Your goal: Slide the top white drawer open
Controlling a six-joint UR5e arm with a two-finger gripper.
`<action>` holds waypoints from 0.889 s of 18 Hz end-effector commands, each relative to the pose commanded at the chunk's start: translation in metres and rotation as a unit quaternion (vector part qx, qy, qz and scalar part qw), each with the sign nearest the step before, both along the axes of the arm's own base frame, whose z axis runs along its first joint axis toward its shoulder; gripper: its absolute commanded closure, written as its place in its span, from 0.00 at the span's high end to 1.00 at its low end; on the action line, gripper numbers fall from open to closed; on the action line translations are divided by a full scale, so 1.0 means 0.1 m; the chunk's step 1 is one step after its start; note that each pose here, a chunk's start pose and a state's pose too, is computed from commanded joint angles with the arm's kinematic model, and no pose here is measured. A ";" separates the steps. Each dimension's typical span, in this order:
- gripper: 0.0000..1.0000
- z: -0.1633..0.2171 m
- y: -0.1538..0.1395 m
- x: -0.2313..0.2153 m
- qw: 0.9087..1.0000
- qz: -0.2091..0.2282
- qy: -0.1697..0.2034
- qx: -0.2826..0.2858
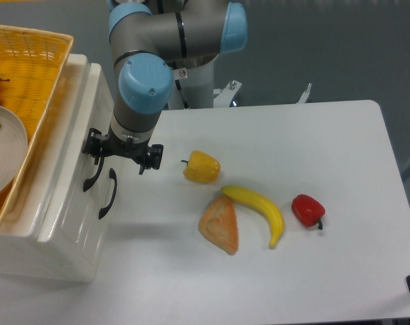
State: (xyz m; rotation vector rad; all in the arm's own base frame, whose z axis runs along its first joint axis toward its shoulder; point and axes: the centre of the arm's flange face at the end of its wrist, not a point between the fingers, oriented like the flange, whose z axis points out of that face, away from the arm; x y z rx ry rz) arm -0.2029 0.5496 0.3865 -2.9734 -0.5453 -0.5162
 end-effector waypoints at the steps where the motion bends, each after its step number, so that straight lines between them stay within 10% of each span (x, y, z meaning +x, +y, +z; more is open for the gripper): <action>1: 1.00 0.00 0.00 0.00 1.000 0.000 -0.001 -0.002; 16: 1.00 -0.07 0.01 0.00 1.000 -0.001 -0.004 -0.009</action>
